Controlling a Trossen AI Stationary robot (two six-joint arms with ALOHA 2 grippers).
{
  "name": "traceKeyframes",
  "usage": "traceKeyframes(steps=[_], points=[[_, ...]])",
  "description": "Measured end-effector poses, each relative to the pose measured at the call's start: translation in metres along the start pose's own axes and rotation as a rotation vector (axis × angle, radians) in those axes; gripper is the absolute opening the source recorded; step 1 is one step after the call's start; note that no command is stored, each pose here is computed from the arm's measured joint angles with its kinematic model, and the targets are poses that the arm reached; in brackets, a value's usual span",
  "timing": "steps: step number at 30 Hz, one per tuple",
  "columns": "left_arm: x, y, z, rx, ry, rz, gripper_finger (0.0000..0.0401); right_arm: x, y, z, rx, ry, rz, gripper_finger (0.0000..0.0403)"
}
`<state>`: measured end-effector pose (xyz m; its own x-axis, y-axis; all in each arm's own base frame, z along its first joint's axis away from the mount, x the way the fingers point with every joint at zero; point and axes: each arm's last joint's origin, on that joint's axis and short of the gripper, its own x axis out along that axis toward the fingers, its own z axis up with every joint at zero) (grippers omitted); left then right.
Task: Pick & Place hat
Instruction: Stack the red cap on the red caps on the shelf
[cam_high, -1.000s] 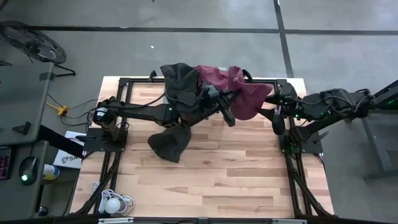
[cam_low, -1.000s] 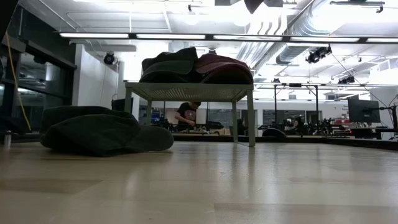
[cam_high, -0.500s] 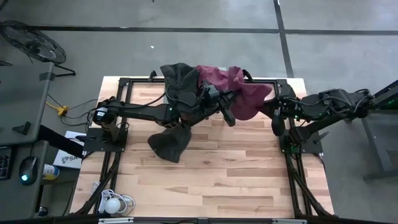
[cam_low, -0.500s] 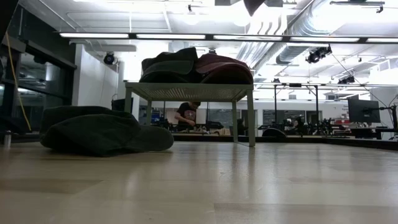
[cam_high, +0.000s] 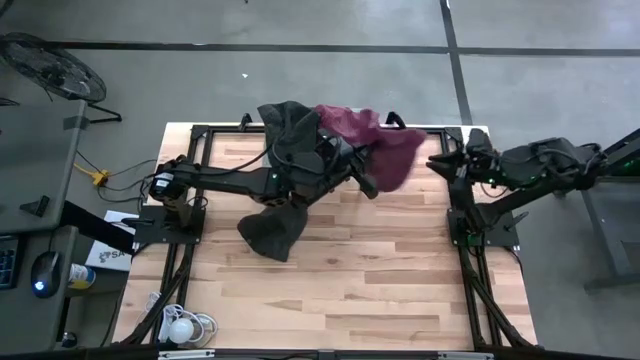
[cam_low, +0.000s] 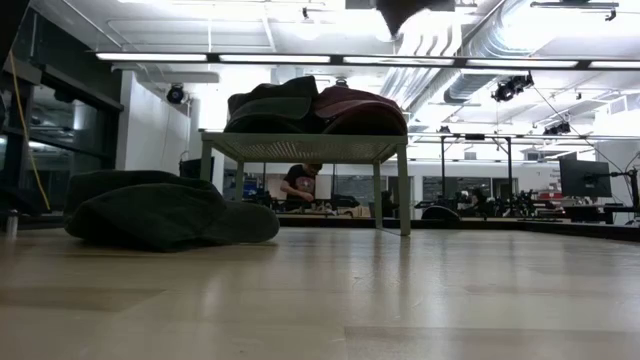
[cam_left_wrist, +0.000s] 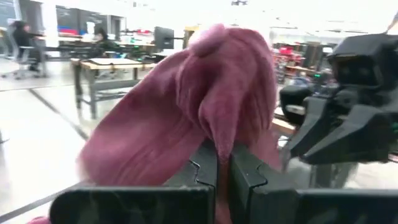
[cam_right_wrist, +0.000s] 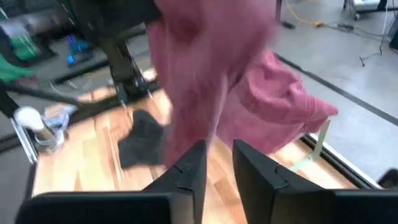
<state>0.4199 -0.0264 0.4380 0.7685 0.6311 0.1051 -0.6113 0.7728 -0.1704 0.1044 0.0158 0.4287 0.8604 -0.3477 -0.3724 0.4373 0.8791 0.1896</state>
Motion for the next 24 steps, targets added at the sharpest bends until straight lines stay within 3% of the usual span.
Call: traceKeyframes(steps=[7, 12, 18, 21, 24], points=[[0.0, 0.002, 0.0, 0.042, 0.004, 0.047, 0.0004, -0.006, 0.0, 0.008, -0.095, -0.075, 0.058, 0.0115], [0.0, 0.003, -0.003, 0.088, 0.023, 0.078, 0.0004, 0.003, 0.016, 0.021, -0.323, -0.185, 0.117, 0.013], [0.0, 0.004, -0.003, 0.153, 0.029, 0.116, 0.0004, 0.031, 0.042, 0.029, -0.408, -0.237, 0.051, 0.0131], [0.0, 0.004, -0.004, 0.207, 0.036, 0.114, 0.0004, 0.043, 0.053, 0.03, -0.522, -0.201, 0.028, 0.0131], [0.0, 0.004, -0.005, 0.244, 0.049, 0.106, 0.0004, 0.051, 0.061, 0.034, -0.553, -0.174, -0.021, 0.0131]])
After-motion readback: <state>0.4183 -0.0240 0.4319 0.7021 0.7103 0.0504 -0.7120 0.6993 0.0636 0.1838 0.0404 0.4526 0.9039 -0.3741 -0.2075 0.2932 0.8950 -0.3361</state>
